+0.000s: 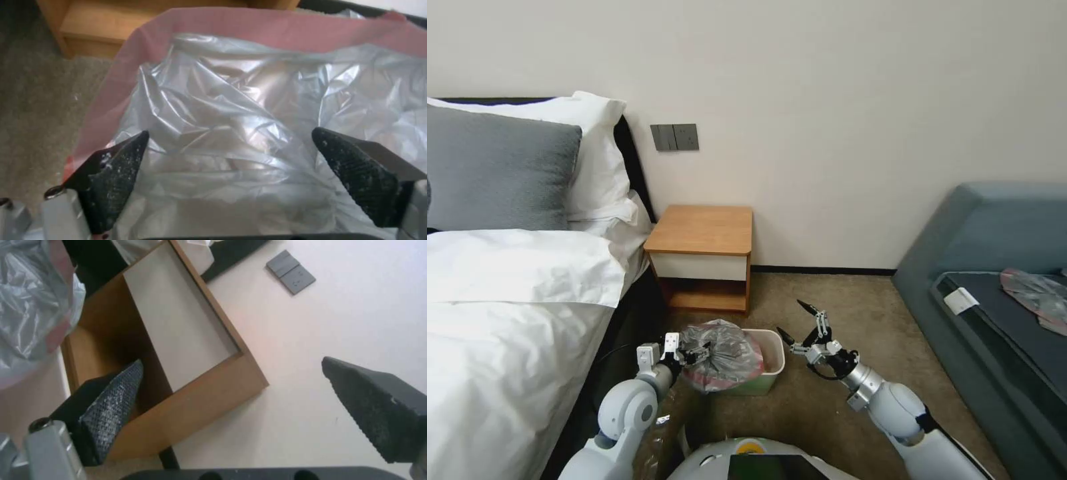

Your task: Pick up the garbage bag from the table and place it over the trash can.

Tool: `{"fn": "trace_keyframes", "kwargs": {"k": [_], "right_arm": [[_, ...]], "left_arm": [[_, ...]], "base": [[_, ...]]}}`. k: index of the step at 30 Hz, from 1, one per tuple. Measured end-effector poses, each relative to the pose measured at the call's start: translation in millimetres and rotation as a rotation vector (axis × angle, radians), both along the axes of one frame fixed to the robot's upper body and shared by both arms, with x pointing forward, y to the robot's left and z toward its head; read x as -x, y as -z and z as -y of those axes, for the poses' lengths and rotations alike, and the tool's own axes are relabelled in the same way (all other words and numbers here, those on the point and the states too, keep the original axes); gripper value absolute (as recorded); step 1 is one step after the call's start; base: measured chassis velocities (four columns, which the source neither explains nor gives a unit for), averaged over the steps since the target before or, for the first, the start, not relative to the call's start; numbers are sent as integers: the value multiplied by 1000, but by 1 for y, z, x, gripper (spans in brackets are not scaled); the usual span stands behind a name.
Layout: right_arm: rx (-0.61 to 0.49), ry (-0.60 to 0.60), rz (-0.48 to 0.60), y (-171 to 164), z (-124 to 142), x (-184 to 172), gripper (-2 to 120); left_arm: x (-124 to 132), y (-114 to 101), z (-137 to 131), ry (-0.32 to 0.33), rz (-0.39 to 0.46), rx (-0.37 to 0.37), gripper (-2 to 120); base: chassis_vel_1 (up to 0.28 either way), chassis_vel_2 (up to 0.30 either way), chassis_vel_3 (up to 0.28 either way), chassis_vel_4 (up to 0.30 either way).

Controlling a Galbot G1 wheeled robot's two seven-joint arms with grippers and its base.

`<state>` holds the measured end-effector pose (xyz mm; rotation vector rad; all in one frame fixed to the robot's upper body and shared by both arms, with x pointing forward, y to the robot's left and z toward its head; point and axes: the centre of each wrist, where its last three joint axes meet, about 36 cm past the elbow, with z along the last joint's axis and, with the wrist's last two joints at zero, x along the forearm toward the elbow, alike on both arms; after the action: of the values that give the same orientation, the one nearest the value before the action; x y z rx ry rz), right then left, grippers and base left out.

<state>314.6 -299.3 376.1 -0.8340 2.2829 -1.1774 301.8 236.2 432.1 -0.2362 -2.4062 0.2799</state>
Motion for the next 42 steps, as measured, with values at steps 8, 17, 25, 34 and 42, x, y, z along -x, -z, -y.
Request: {"fn": "trace_keyframes", "kwargs": {"k": [8, 17, 25, 34, 42], "right_arm": [[-4, 5, -3, 1, 0, 1, 100], [-7, 11, 2, 0, 1, 2, 100], [-11, 16, 2, 0, 1, 2, 100], [-16, 19, 1, 0, 2, 2, 100], [-16, 15, 4, -3, 2, 2, 100]], "left_arm": [[-2, 7, 3, 7, -15, 15, 91], [-7, 12, 7, 13, -23, 40, 89], [-9, 18, 9, 2, -38, 45, 69], [-12, 21, 11, -10, -41, 33, 39], [-10, 28, 13, -10, -53, 3, 9]], "base": [[0, 0, 0, 0], [0, 0, 0, 0], [0, 0, 0, 0], [0, 0, 0, 0], [0, 0, 0, 0]]}}
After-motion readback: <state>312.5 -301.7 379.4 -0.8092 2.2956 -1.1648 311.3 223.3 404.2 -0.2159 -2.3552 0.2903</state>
